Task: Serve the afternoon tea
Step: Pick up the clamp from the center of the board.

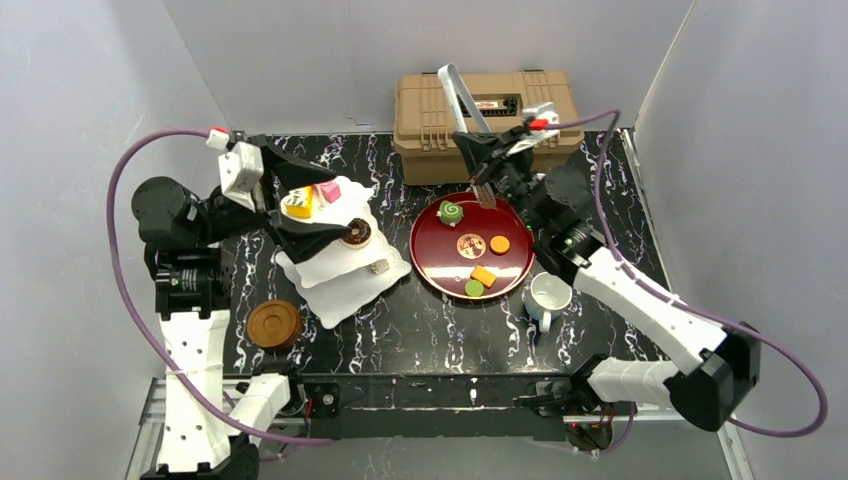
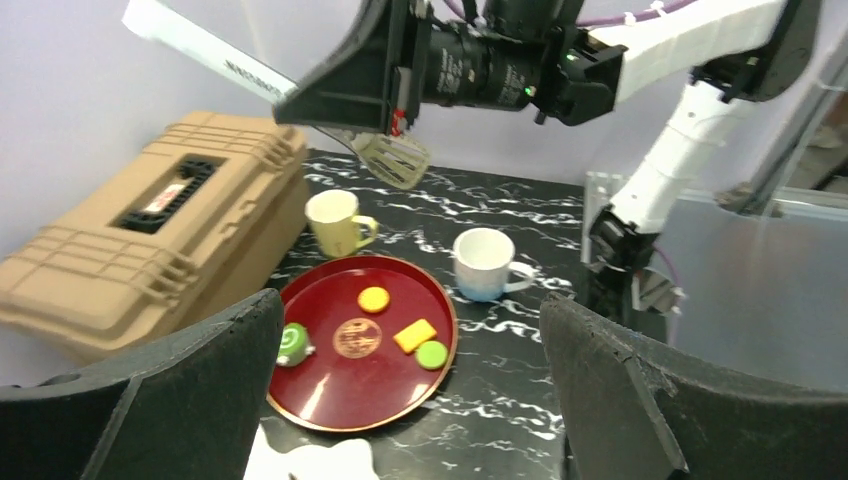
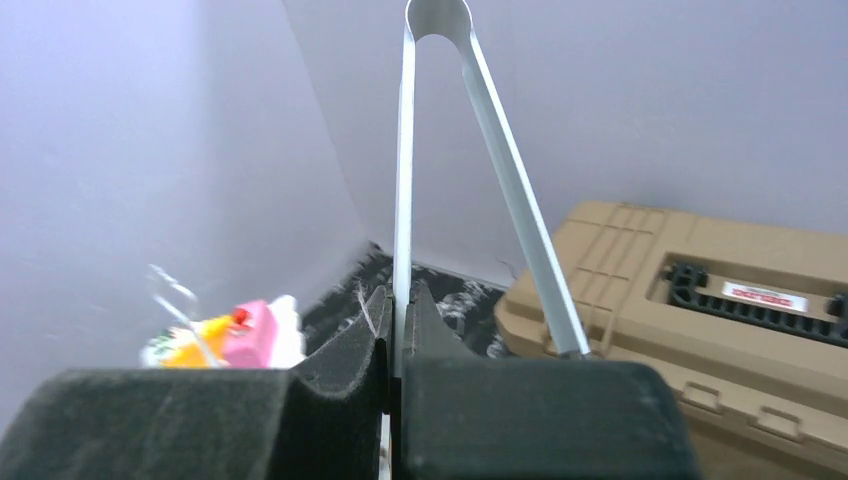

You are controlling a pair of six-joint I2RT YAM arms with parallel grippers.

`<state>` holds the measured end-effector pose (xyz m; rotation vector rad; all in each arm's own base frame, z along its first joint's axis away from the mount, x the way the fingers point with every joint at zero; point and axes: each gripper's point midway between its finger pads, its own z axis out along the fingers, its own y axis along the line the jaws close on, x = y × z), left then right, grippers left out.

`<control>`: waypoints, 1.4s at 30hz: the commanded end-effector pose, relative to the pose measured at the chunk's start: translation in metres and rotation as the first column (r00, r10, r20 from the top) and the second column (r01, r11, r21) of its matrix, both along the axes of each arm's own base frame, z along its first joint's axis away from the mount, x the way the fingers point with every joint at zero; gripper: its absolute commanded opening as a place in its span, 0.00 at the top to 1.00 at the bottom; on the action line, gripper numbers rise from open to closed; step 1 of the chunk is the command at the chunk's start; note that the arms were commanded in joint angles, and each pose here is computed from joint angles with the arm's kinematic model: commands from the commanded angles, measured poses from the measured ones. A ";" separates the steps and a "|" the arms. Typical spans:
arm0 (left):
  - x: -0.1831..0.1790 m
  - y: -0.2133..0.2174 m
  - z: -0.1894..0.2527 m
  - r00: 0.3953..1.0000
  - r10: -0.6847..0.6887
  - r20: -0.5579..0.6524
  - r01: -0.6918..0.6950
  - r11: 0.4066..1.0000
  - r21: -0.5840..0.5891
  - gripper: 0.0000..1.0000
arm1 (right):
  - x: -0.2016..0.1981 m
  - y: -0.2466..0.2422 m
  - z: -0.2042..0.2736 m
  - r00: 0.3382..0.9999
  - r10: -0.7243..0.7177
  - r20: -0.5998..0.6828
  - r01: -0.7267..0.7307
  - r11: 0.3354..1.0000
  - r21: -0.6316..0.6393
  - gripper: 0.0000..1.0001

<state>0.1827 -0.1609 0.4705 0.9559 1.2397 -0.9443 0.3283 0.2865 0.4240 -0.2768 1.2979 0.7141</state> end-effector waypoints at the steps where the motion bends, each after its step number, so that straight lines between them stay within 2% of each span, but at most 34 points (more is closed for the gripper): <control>1: -0.022 -0.018 -0.011 0.991 -0.119 -0.059 0.119 0.993 -0.013 0.02 | -0.044 -0.011 0.059 0.987 0.145 0.068 -0.159 0.939 0.305 0.99; 4: -0.041 -0.032 -0.013 0.976 -0.201 -0.078 0.200 0.979 -0.027 0.02 | -0.073 -0.020 0.094 0.961 0.244 0.133 -0.277 0.808 0.520 0.99; 7: -0.057 -0.043 -0.008 0.959 -0.261 -0.108 0.257 0.965 -0.049 0.02 | -0.103 -0.009 0.121 0.930 0.313 0.192 -0.364 0.731 0.576 0.99; 11: -0.065 -0.053 0.000 0.937 -0.302 -0.174 0.290 0.953 -0.092 0.02 | -0.132 0.021 0.138 0.888 0.389 0.246 -0.457 0.690 0.561 0.99; 15: -0.061 -0.062 0.008 0.933 -0.310 -0.184 0.293 0.949 -0.113 0.06 | -0.148 0.044 0.141 0.852 0.442 0.281 -0.520 0.649 0.556 0.99; 22: -0.046 -0.069 0.024 0.936 -0.298 -0.187 0.270 0.949 -0.162 0.17 | -0.171 0.053 0.152 0.811 0.467 0.354 -0.582 0.574 0.577 0.99; 26: -0.040 -0.072 0.017 0.933 -0.293 -0.211 0.262 0.951 -0.162 0.26 | -0.180 0.056 0.159 0.786 0.483 0.386 -0.613 0.524 0.592 0.99; 31: -0.040 -0.073 0.014 0.929 -0.291 -0.228 0.257 0.952 -0.169 0.39 | -0.190 0.071 0.160 0.770 0.499 0.397 -0.632 0.513 0.581 0.99; 35: -0.044 -0.075 0.015 0.919 -0.312 -0.240 0.277 0.946 -0.170 0.45 | -0.197 0.083 0.161 0.770 0.491 0.407 -0.635 0.535 0.557 0.99; 38: -0.050 -0.074 0.015 0.917 -0.330 -0.226 0.299 0.941 -0.160 0.63 | -0.202 0.089 0.163 0.771 0.481 0.417 -0.636 0.552 0.539 0.99; 41: -0.054 -0.074 0.013 0.916 -0.344 -0.207 0.318 0.937 -0.146 0.94 | -0.205 0.089 0.163 0.773 0.476 0.420 -0.634 0.558 0.536 0.99; 42: -0.055 -0.073 0.013 0.917 -0.346 -0.198 0.322 0.936 -0.143 1.00 | -0.204 0.089 0.161 0.776 0.474 0.417 -0.630 0.563 0.535 0.99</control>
